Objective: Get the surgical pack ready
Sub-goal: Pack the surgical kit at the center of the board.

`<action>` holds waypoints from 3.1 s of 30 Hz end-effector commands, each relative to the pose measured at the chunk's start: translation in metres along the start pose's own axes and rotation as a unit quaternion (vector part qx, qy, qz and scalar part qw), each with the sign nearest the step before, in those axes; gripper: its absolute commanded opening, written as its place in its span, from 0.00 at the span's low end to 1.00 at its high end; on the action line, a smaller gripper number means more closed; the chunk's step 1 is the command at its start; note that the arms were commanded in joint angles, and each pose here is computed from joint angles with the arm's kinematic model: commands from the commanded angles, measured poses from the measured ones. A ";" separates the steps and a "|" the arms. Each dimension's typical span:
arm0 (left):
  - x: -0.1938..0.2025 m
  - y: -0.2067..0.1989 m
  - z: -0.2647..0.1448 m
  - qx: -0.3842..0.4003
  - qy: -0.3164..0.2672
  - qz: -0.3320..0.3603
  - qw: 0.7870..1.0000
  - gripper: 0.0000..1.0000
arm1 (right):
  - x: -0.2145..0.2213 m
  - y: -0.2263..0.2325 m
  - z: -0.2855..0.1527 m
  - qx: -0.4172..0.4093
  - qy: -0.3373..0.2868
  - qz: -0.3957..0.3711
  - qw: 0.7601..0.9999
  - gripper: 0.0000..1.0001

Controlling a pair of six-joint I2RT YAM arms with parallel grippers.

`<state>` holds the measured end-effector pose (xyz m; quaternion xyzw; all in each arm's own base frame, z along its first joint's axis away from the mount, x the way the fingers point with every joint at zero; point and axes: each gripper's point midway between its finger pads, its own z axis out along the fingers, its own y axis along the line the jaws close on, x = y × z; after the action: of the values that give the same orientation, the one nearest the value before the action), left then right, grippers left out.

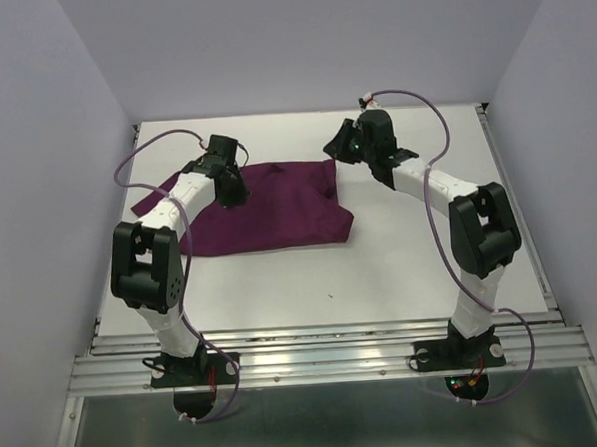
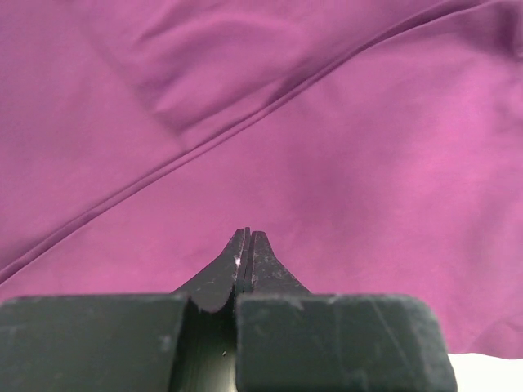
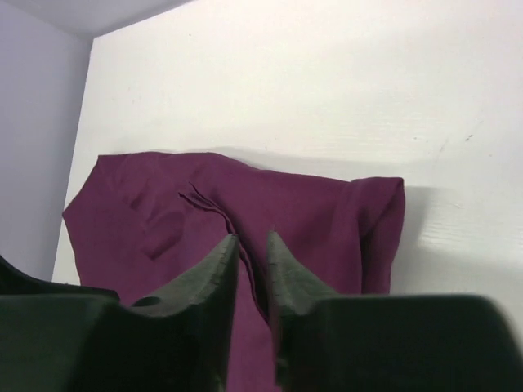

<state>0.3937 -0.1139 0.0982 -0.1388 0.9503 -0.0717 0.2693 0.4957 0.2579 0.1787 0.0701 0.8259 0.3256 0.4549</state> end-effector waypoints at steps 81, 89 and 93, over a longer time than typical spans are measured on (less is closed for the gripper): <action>-0.077 -0.059 0.047 0.040 -0.015 0.010 0.999 0.00 | -0.027 -0.016 -0.062 0.074 -0.046 -0.024 0.996 0.65; -0.107 -0.015 0.001 0.013 -0.064 -0.023 0.998 0.00 | 0.082 0.039 -0.077 -0.048 0.065 -0.019 0.997 0.02; -0.118 0.033 -0.021 -0.006 -0.088 -0.059 0.994 0.00 | 0.126 0.037 -0.079 -0.072 0.111 0.004 0.991 0.01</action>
<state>0.4832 -0.0958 0.1340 -0.1658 0.9314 -0.0933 0.3103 0.3659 0.2822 0.1426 0.0135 0.8631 0.3333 0.3792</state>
